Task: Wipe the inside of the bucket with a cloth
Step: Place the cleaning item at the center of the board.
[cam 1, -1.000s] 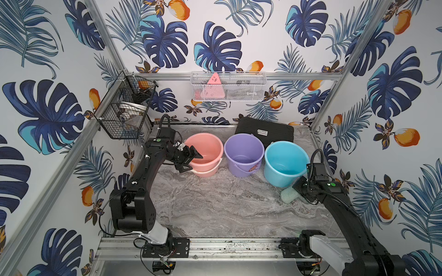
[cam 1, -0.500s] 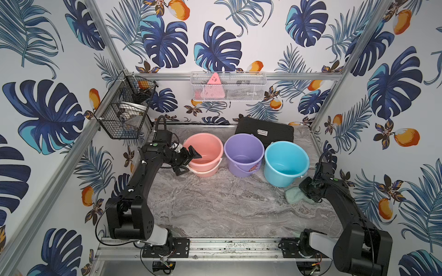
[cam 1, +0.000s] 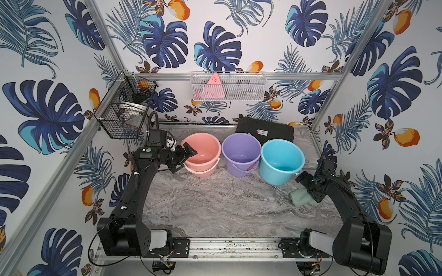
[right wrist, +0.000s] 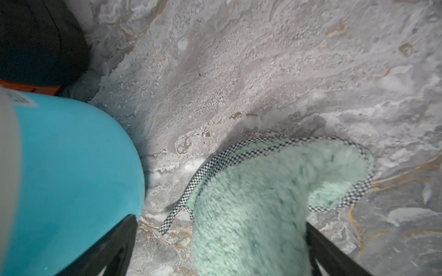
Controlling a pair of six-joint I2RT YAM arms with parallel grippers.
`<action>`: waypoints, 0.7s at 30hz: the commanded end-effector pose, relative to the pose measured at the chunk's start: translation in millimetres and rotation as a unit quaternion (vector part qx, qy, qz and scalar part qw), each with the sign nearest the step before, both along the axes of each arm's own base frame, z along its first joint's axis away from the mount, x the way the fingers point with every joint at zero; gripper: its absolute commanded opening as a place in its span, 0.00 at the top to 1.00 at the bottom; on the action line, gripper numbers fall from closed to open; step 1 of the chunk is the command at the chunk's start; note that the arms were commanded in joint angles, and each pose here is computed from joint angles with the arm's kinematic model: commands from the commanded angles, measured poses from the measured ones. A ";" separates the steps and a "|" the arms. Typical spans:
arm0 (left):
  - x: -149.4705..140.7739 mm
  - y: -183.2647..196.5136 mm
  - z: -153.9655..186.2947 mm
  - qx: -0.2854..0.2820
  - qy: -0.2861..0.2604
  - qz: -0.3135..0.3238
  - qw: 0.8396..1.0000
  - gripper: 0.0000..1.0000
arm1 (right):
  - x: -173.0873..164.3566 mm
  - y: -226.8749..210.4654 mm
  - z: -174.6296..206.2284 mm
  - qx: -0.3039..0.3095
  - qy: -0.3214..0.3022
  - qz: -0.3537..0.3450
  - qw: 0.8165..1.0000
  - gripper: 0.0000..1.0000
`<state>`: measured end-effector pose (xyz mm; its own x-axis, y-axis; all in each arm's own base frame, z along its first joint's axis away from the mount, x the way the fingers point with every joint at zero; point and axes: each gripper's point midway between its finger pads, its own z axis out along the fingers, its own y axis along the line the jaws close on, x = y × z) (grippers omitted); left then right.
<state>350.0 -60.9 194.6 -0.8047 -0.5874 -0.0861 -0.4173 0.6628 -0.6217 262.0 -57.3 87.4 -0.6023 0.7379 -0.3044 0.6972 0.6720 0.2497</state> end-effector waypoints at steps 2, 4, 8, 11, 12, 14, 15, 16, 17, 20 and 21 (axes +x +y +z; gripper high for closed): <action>13.2 19.4 17.5 0.040 -0.052 0.023 0.998 0.01 | -5.8 -0.8 14.3 -0.006 -0.008 -0.006 1.000 0.00; 19.1 25.7 20.3 0.031 -0.070 0.041 0.996 0.01 | -10.9 -2.5 17.6 -0.013 -0.011 -0.014 1.000 0.00; 35.2 36.2 11.7 -0.043 -0.079 0.068 0.994 0.01 | -13.5 -8.3 24.9 -0.030 -0.025 -0.027 0.999 0.00; 41.9 60.0 -11.0 -0.047 -0.058 0.094 0.993 0.01 | -9.8 -13.0 35.8 -0.039 -0.038 -0.039 0.998 0.00; 42.3 70.5 -20.4 -0.046 -0.049 0.110 0.992 0.01 | -7.7 -16.2 41.2 -0.046 -0.044 -0.046 0.997 0.00; 43.0 87.0 -35.1 -0.062 -0.049 0.142 0.987 0.01 | -3.4 -22.4 51.2 -0.061 -0.053 -0.053 0.995 0.00; 43.8 98.0 -42.7 -0.071 -0.056 0.164 0.982 0.01 | -1.3 -26.2 55.1 -0.069 -0.055 -0.058 0.994 0.00; 42.2 108.2 -51.4 -0.076 -0.057 0.190 0.977 0.01 | 0.5 -29.6 57.8 -0.075 -0.054 -0.064 0.994 0.00; 41.1 116.5 -58.5 -0.078 -0.059 0.210 0.973 0.01 | 2.4 -31.7 59.2 -0.079 -0.053 -0.067 0.993 0.00; 32.6 140.5 -83.2 -0.062 -0.057 0.258 0.962 0.01 | 7.0 -37.4 60.6 -0.086 -0.050 -0.079 0.992 0.00; 29.9 147.7 -90.1 -0.051 -0.057 0.269 0.960 0.01 | 9.3 -38.9 60.3 -0.088 -0.053 -0.081 0.991 0.00</action>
